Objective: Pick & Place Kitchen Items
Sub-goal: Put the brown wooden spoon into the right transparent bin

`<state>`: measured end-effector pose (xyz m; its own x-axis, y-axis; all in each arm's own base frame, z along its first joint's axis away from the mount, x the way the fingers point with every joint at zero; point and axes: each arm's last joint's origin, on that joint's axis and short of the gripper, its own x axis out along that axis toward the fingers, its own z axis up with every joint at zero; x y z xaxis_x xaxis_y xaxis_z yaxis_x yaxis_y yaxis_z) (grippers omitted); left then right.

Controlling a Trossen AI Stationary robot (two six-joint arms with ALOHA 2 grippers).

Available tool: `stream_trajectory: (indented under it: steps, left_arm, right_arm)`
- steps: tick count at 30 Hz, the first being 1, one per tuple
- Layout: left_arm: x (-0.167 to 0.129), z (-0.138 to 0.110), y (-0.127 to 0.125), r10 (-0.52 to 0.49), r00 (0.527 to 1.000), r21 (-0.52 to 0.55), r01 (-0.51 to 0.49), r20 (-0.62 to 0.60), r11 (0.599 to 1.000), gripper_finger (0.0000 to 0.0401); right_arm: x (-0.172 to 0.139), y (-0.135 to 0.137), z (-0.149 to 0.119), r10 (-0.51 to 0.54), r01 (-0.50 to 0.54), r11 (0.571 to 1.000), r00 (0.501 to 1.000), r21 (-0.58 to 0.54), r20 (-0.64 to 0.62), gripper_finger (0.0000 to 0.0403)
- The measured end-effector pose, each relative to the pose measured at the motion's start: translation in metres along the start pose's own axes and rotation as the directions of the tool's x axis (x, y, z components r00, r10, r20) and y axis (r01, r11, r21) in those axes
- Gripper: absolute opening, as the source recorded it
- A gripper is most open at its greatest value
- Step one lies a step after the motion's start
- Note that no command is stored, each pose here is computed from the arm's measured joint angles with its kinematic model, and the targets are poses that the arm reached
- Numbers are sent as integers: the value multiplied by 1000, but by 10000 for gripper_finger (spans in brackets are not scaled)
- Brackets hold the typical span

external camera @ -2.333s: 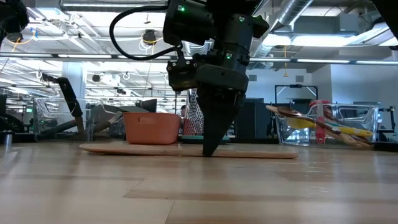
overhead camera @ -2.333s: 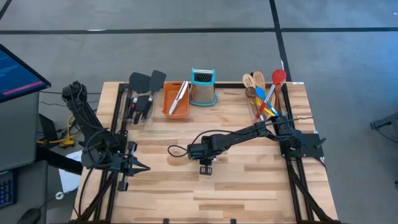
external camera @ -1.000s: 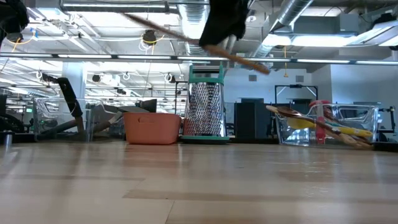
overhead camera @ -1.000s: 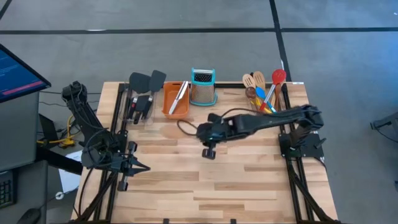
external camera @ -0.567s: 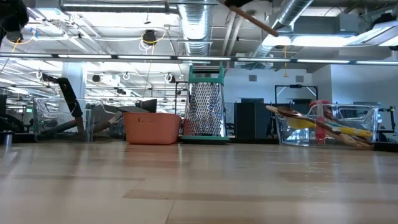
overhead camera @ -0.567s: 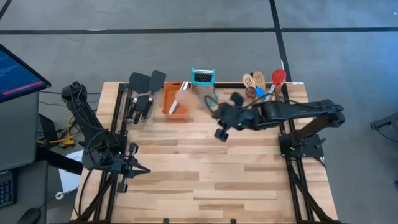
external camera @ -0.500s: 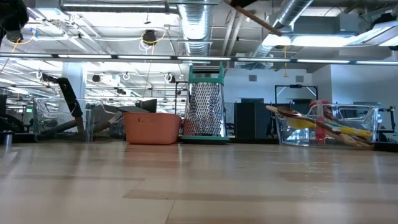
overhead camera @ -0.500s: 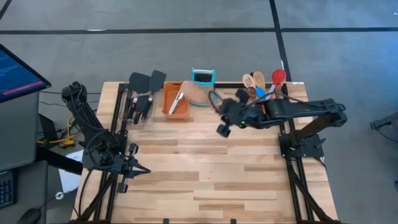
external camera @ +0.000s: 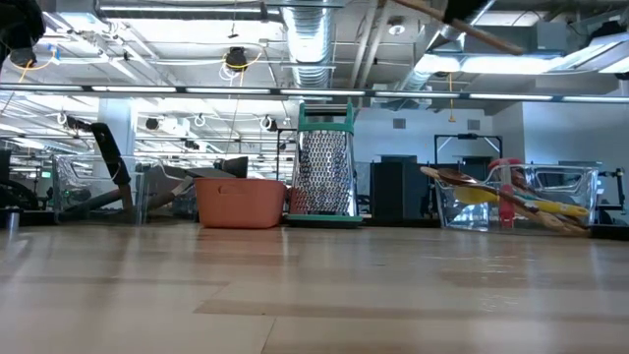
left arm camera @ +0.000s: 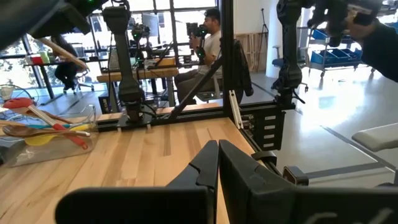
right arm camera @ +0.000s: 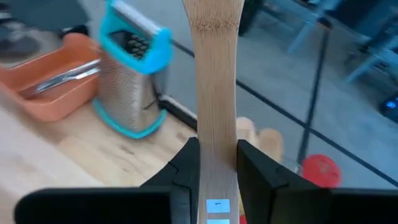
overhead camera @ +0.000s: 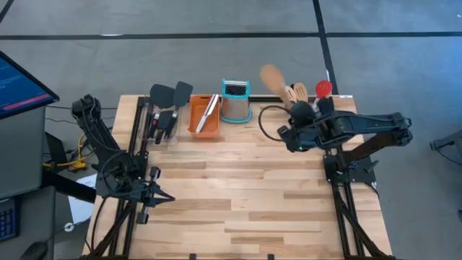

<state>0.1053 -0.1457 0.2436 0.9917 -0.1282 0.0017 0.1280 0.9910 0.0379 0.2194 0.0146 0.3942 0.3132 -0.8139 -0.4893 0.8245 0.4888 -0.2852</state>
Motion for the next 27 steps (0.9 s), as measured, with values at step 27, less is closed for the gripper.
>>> stream_trajectory:
  steps: [27]
  left_arm:
    - [9,1,10,75,997,84,-75,2,994,2]
  right_arm:
    - [66,-70,-99,-97,85,948,995,306,23,67]
